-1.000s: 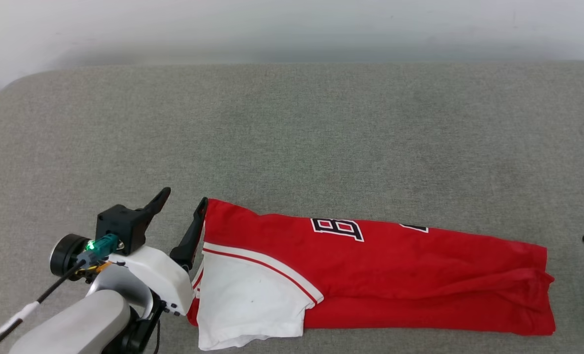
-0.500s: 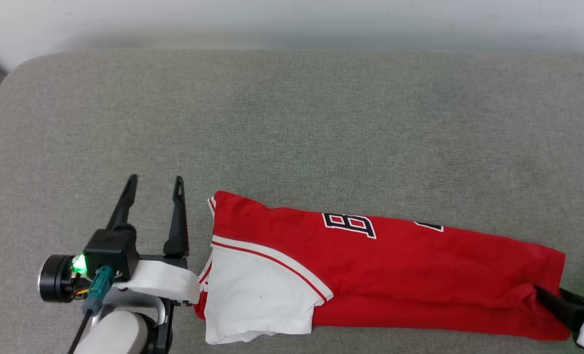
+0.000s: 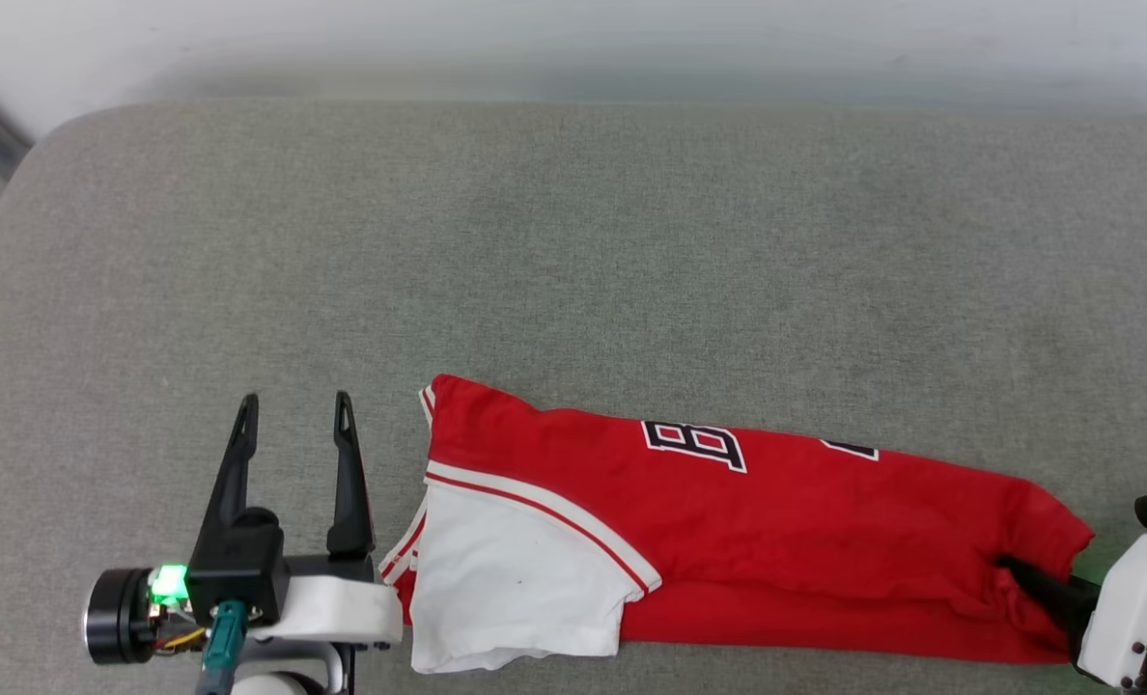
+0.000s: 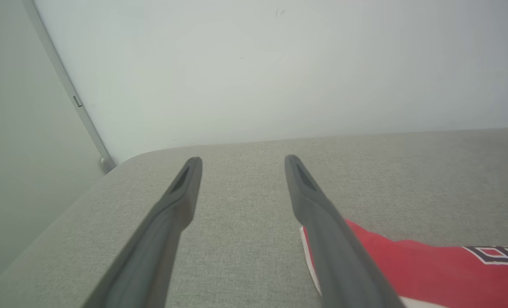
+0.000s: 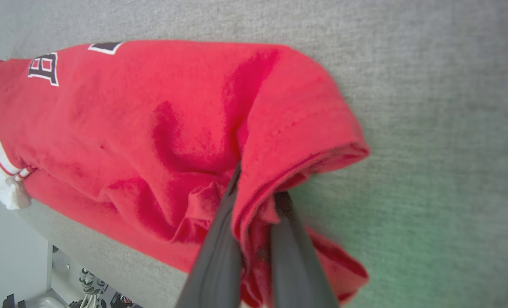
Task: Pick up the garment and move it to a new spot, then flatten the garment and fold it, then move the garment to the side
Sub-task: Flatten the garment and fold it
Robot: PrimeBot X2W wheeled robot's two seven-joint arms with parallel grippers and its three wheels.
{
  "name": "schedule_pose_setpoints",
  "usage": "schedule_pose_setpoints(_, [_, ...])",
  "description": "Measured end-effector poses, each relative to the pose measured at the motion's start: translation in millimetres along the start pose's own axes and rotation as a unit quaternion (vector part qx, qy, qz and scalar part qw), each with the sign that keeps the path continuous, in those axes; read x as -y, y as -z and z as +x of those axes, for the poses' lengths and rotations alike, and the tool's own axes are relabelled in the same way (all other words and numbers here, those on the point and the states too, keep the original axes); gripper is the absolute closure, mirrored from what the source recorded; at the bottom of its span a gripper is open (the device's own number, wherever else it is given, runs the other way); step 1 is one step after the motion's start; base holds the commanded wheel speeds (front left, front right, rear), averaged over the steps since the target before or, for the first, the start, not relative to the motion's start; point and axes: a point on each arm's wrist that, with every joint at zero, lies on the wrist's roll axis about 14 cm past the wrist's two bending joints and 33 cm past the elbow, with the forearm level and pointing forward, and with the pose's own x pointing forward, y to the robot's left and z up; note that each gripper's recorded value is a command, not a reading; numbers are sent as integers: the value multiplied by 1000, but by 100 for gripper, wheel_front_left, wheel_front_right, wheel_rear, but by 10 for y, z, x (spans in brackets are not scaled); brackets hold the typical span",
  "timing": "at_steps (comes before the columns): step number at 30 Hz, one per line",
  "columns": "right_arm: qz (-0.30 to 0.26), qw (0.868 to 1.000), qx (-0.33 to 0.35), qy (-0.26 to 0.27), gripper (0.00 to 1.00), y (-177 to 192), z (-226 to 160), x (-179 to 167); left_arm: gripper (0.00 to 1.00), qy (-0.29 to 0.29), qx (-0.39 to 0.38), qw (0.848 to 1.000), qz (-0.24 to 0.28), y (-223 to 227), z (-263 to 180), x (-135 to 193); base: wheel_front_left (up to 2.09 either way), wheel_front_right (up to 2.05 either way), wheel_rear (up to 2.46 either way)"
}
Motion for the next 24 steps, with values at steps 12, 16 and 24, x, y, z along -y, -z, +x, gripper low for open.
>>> schedule_pose_setpoints(12, [-32,994,41,93,100,-370,-558,608,0,9,-11,1000,9,61,-245,46,0,0,0])
schedule_pose_setpoints(16, [-36,992,26,116,100,-351,-727,737,0,10,-7,1000,9,30,-287,35,0,0,0])
schedule_pose_setpoints(24, [-106,994,15,16,100,-389,-694,-32,0,15,-2,1000,11,-6,-332,24,0,0,0])
